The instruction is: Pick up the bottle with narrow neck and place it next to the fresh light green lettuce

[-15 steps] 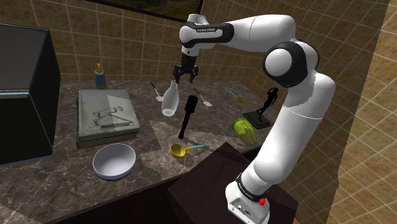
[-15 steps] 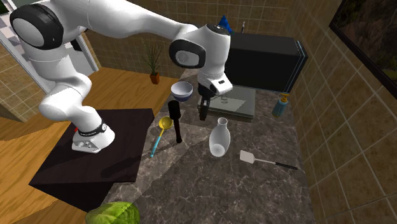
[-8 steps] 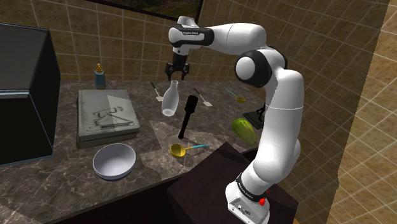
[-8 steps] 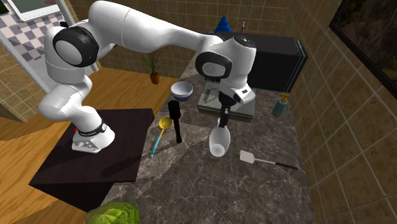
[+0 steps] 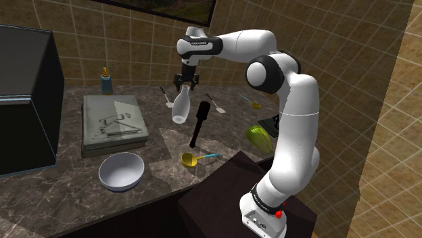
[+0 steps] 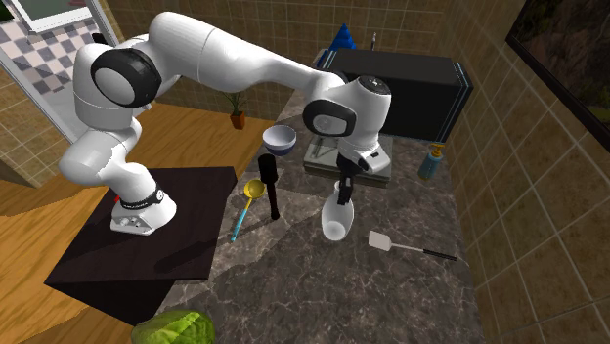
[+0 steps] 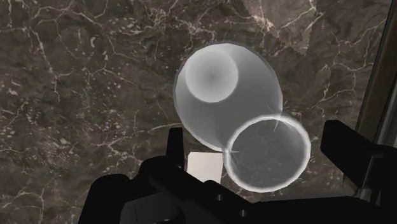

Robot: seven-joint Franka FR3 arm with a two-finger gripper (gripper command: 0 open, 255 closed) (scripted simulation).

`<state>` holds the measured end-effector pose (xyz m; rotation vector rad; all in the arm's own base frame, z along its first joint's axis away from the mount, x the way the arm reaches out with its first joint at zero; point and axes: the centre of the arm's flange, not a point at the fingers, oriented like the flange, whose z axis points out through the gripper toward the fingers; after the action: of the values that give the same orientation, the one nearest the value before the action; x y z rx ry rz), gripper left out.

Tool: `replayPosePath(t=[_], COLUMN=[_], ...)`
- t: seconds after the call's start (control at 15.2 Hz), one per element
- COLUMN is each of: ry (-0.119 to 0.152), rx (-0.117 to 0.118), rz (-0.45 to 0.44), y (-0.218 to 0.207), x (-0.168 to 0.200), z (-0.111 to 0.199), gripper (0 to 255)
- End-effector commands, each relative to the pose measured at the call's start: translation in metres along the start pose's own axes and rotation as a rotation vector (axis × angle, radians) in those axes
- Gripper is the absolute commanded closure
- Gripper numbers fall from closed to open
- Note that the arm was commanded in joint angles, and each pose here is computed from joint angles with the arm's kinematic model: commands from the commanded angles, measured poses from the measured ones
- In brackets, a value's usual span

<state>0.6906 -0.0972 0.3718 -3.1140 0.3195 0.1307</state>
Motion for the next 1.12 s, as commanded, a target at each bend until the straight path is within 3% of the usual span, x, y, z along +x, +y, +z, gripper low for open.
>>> replayPosePath(t=[0.0, 0.4, 0.46, 1.06], ry=[0.001, 0.001, 0.001, 0.001], rx=[0.0, 0.0, 0.0, 0.0], rz=[0.0, 0.0, 0.0, 0.0], y=[0.0004, 0.0004, 0.0004, 0.0004], x=[-0.0002, -0.0002, -0.0002, -0.0002], z=[0.0036, 0.0035, 0.0035, 0.0036], gripper=[0, 0, 255, 255])
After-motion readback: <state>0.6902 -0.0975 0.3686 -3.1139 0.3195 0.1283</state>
